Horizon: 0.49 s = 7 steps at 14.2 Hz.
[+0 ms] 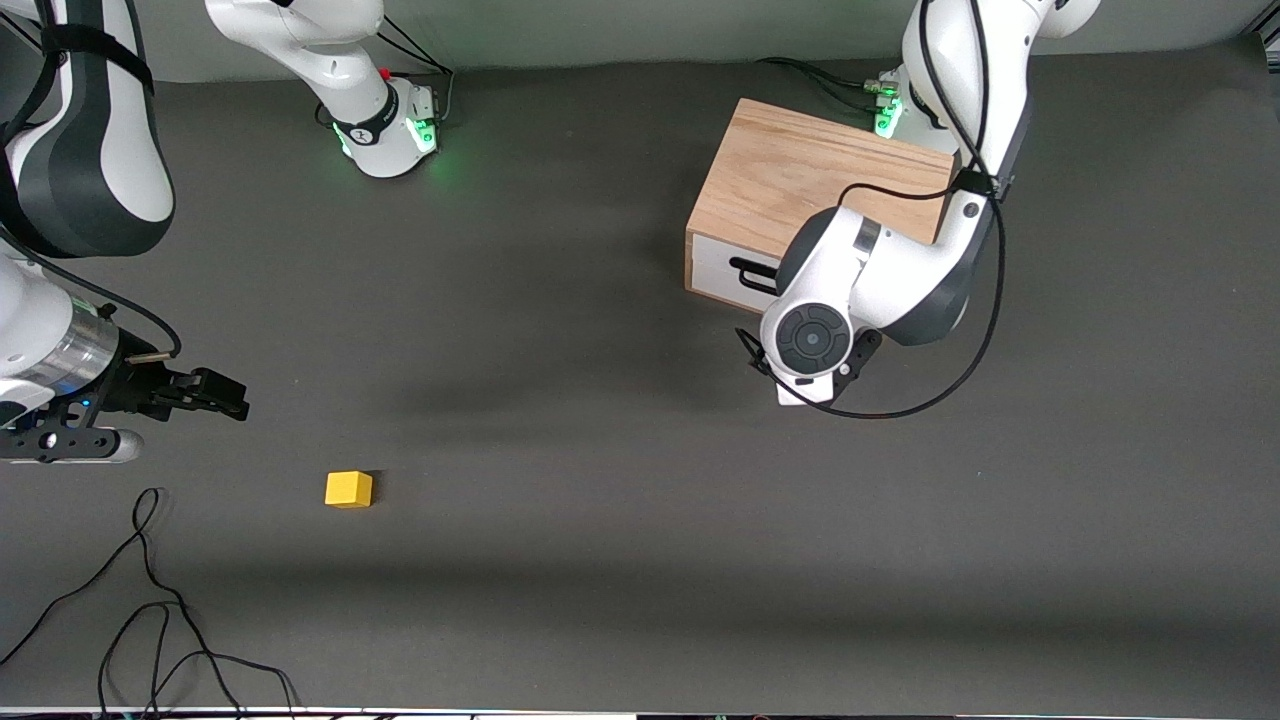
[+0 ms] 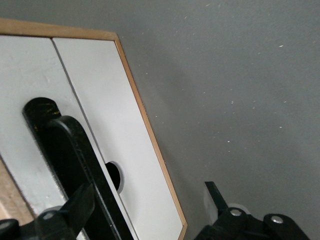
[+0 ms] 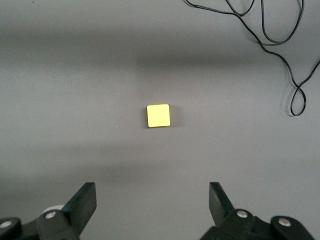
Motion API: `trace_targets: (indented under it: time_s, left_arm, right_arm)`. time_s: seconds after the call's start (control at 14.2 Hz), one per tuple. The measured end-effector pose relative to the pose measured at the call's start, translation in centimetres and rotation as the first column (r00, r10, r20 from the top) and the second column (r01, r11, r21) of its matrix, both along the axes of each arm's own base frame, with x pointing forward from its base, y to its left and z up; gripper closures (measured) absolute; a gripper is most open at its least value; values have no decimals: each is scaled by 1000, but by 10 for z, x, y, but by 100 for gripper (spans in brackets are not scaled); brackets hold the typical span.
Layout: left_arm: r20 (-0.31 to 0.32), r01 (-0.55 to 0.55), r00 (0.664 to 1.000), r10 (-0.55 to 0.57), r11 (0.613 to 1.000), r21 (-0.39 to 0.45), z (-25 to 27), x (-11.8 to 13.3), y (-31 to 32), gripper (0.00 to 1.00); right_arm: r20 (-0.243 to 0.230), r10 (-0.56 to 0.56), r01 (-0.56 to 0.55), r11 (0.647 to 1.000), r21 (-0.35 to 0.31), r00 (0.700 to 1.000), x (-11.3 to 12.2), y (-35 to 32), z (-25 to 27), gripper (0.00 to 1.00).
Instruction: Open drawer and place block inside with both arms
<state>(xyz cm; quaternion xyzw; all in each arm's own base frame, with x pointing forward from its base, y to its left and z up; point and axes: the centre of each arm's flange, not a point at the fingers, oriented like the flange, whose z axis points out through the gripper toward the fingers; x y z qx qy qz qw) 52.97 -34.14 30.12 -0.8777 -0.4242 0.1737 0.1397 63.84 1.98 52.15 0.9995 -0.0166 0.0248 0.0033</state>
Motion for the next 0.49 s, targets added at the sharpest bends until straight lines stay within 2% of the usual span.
trace_targets:
  time_s: [0.49]
  left_arm:
    - [-63,-4,998,6,999,41,-14,-13,10,2]
  right_arm:
    - [0,0,0,1000,0,1000,0,0,0,0]
